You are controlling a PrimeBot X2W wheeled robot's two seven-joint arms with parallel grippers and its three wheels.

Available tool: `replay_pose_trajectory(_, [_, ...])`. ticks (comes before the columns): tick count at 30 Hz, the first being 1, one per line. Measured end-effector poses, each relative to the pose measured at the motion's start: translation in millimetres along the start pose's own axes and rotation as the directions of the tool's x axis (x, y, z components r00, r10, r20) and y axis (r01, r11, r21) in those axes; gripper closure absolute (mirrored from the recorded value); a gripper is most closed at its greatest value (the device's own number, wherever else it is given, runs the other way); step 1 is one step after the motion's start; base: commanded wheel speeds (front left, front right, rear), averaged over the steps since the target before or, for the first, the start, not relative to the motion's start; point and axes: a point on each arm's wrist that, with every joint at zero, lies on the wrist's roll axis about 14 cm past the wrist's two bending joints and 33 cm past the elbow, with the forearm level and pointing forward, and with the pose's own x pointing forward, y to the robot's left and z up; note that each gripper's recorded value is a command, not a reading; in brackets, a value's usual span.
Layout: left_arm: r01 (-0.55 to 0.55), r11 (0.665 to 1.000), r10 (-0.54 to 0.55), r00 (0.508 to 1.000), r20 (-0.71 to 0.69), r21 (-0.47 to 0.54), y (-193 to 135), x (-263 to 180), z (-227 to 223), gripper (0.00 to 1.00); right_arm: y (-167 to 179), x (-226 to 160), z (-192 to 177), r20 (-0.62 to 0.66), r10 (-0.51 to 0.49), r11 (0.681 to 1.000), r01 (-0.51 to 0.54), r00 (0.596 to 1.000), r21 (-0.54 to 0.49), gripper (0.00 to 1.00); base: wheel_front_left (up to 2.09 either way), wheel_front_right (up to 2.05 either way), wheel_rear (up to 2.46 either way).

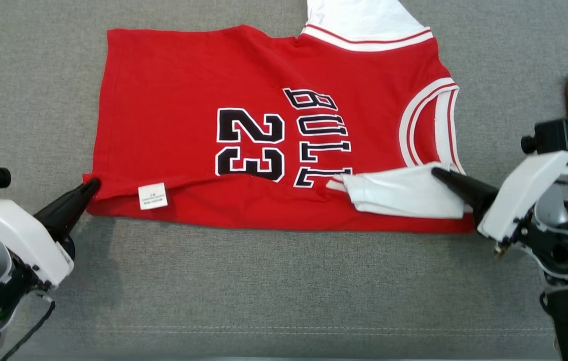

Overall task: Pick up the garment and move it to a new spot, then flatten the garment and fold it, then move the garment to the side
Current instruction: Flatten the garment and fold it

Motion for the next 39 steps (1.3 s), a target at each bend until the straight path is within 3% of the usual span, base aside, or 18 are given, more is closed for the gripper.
replay_pose_trajectory(6, [-0.009,0.999,0.008,1.000,-0.013,-0.047,9.3,19.3,1.3,1.00,-5.2,18.5,13.2,-0.009,0.002,0.999,-0.001,1.000,0.048,1.00,0.00,0.00,0.00])
replay_pose_trajectory(7, [-0.009,0.999,0.008,1.000,-0.016,-0.051,10.1,23.3,0.9,1.00,-7.3,21.4,15.4,-0.006,-0.002,0.998,0.002,1.000,0.057,0.74,0.00,0.00,0.00])
replay_pose_trajectory(8, [-0.008,0.998,0.008,1.000,-0.013,-0.056,11.0,26.9,1.1,1.00,-9.2,24.1,16.4,-0.006,-0.003,0.998,0.003,1.000,0.067,0.23,0.00,0.00,0.00])
replay_pose_trajectory(9, [-0.008,0.998,0.007,1.000,-0.010,-0.064,11.9,30.1,1.4,0.84,-9.8,26.3,18.0,0.001,-0.001,0.997,0.001,1.000,0.077,0.00,0.00,0.00,0.00])
replay_pose_trajectory(10, [-0.011,0.997,0.011,1.000,0.001,-0.072,13.0,32.7,2.5,0.84,-9.5,28.6,20.3,0.016,0.006,0.995,-0.008,1.000,0.098,0.00,0.00,0.00,0.00])
replay_pose_trajectory(11, [-0.014,0.997,0.015,1.000,0.012,-0.081,14.0,35.5,3.6,0.00,-8.9,30.4,21.0,0.025,0.014,0.994,-0.016,1.000,0.112,0.00,0.00,0.00,0.00])
replay_pose_trajectory(20, [-0.050,0.996,0.061,0.987,0.146,-0.075,25.9,35.8,17.7,0.00,-9.6,16.9,43.6,0.214,0.016,0.995,-0.037,0.977,0.091,0.00,0.00,0.00,0.00])
replay_pose_trajectory(27, [-0.210,0.978,0.195,0.927,0.319,0.013,45.1,4.9,23.5,0.00,-13.1,-21.4,51.7,0.473,-0.012,0.999,0.031,0.881,-0.032,0.00,0.00,0.00,0.00])
replay_pose_trajectory(33, [-0.281,0.959,0.234,0.867,0.440,0.043,32.2,-15.4,19.5,0.00,-14.1,-50.7,44.5,0.617,-0.012,0.973,0.152,0.787,-0.175,0.00,0.00,0.00,0.00])
replay_pose_trajectory(39, [-0.319,0.944,0.240,0.840,0.486,0.085,16.8,-32.4,3.8,0.00,-7.2,-67.1,24.9,0.657,0.004,0.924,0.248,0.754,-0.291,0.00,0.00,0.00,0.00])
